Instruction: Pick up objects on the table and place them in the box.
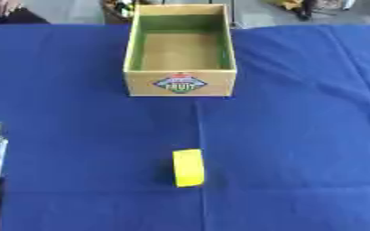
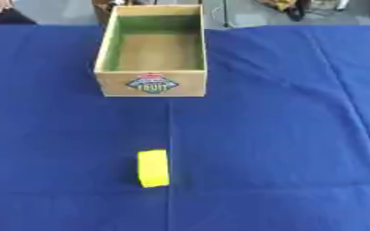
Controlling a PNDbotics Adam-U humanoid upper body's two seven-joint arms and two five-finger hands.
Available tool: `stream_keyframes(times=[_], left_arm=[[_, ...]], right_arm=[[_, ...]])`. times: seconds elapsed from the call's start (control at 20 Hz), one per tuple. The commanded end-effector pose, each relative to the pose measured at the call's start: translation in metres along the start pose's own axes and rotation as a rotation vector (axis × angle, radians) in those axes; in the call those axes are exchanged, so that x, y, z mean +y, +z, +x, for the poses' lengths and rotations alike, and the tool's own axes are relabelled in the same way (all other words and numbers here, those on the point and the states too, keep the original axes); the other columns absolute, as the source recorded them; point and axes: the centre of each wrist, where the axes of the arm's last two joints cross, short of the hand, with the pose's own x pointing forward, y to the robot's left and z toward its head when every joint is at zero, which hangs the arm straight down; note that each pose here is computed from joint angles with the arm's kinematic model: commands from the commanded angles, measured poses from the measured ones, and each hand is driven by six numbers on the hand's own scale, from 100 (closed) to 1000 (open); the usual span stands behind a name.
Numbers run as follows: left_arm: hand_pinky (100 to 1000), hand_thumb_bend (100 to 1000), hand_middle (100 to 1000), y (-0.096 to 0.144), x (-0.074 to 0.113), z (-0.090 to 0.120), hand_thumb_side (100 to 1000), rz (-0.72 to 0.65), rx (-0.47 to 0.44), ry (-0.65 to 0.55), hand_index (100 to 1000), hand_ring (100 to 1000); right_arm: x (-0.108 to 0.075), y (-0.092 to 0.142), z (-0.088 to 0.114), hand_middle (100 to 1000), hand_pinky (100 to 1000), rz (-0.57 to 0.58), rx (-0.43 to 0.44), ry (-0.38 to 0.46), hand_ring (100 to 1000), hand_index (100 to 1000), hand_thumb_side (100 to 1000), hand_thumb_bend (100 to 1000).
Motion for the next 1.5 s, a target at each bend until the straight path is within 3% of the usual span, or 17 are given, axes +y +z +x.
stream_keyframes(times=[0.05,0.55,1.2,1.4,1.5], left_arm=[[452,449,589,-0.006,0.003,0.006,1000,-0.016,-0.031,-0.007,812,534],[451,445,588,-0.005,0.003,0.005,1000,-0.014,-0.027,-0.007,812,533],[450,443,587,-0.004,0.003,0.005,1000,-0.013,-0.022,-0.005,811,533],[450,443,587,-0.004,0.003,0.005,1000,-0.013,-0.022,-0.006,811,533],[450,441,588,-0.004,0.003,0.005,1000,-0.015,-0.021,-0.006,811,533]], right_arm=[[0.010,-0.007,0.012,788,799,0.071,-0.055,0.028,843,886,1000,604],[0.038,-0.007,0.028,779,797,0.272,-0.084,0.009,839,889,1000,636],[0.052,-0.017,0.043,754,802,0.443,-0.090,-0.050,842,885,1000,661],[0.061,-0.017,0.045,742,813,0.514,-0.087,-0.046,850,904,922,680],[0.068,-0.017,0.043,742,816,0.559,-0.079,-0.045,855,937,841,698]])
